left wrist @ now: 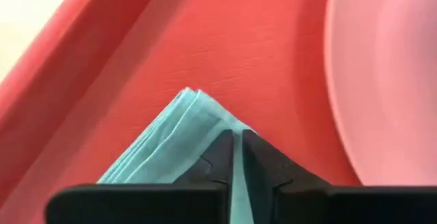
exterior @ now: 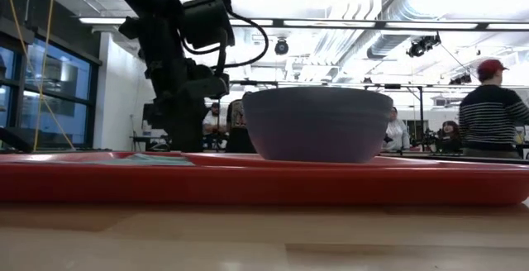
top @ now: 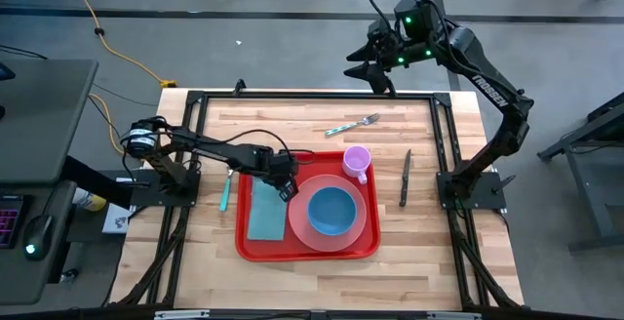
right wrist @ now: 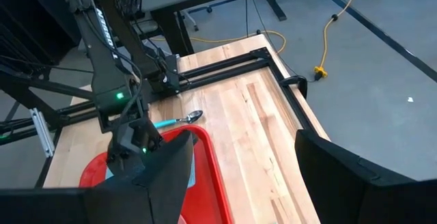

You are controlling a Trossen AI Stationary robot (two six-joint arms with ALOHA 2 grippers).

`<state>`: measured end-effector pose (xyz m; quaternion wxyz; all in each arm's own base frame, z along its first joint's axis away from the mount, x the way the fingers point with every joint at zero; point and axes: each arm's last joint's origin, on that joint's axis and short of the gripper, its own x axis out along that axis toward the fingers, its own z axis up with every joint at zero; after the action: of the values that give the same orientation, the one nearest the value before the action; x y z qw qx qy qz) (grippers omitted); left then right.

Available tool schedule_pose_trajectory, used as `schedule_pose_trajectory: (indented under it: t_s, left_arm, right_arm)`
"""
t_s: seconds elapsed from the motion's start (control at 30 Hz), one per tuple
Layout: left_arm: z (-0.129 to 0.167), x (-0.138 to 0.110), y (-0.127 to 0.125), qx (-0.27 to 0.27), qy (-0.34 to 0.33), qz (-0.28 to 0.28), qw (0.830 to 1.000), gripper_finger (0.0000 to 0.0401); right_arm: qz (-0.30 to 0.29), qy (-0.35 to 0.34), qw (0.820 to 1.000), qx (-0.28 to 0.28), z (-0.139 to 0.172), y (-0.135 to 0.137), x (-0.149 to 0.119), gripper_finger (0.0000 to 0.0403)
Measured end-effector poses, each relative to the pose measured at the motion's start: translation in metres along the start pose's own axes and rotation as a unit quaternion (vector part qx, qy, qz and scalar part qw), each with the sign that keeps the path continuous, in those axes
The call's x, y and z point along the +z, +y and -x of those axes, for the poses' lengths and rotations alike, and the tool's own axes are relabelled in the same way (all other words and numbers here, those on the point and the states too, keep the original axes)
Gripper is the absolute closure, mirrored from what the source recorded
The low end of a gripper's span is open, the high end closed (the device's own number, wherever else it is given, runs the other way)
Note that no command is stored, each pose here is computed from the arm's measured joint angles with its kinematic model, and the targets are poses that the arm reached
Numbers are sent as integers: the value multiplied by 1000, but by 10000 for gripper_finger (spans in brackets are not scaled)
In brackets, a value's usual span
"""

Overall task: Set up tray
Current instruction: Put the blue napkin on the red serving tray to the left of the pink plate, then put the black knife on top of the blue napkin

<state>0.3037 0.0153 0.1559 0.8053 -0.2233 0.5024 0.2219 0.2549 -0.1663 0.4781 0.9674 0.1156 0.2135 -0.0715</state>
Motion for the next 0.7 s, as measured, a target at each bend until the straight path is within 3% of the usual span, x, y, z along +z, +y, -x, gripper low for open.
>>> schedule_pose_trajectory:
  t_s: [0.17, 0.47, 0.7]
  left_arm:
    - [11, 4, 0, -5, -29, -25, 999, 320]
    - [47, 13, 0, -27, -100, -57, 993, 335]
    - [78, 9, 16, 56, -137, -64, 987, 348]
  right_arm:
    - [-2, 5, 1000, 1, 0, 0, -1, 164]
    - [1, 11, 1000, 4, 2, 1, -3, 164]
    - [1, 17, 1000, 4, 4, 2, -4, 164]
